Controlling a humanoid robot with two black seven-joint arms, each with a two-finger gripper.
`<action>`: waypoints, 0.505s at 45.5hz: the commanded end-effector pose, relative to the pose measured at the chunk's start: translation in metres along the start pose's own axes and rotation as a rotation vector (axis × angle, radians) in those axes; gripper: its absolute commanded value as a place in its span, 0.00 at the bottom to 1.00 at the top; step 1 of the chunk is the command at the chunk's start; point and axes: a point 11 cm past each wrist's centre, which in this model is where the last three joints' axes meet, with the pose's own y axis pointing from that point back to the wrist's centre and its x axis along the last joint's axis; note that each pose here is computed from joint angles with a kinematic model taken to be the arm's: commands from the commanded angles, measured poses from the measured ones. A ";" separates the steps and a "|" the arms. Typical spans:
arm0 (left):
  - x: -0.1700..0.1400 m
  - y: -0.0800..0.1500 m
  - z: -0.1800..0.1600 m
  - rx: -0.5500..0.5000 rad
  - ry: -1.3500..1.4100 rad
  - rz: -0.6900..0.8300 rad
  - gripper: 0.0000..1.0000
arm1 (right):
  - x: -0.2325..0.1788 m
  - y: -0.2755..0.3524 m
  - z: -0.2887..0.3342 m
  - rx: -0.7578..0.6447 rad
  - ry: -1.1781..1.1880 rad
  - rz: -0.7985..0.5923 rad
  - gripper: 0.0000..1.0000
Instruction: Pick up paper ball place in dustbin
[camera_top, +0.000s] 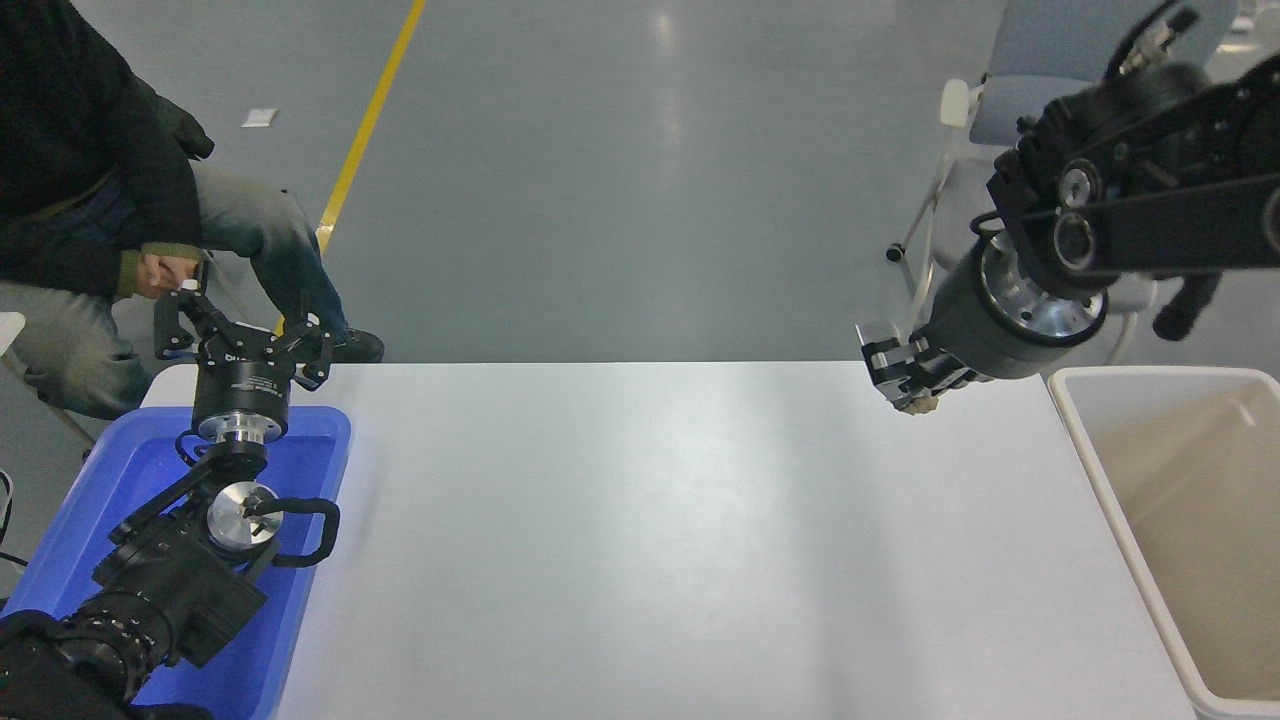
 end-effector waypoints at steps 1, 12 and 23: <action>0.000 0.000 0.000 0.000 0.000 0.000 0.99 | 0.007 0.032 0.028 -0.016 -0.079 0.049 0.00; 0.000 0.000 0.000 0.000 0.000 0.000 0.99 | 0.032 0.054 0.131 0.003 -0.373 0.344 0.00; 0.000 0.000 0.000 0.000 0.000 0.000 0.99 | 0.042 0.028 0.244 0.022 -0.720 0.735 0.00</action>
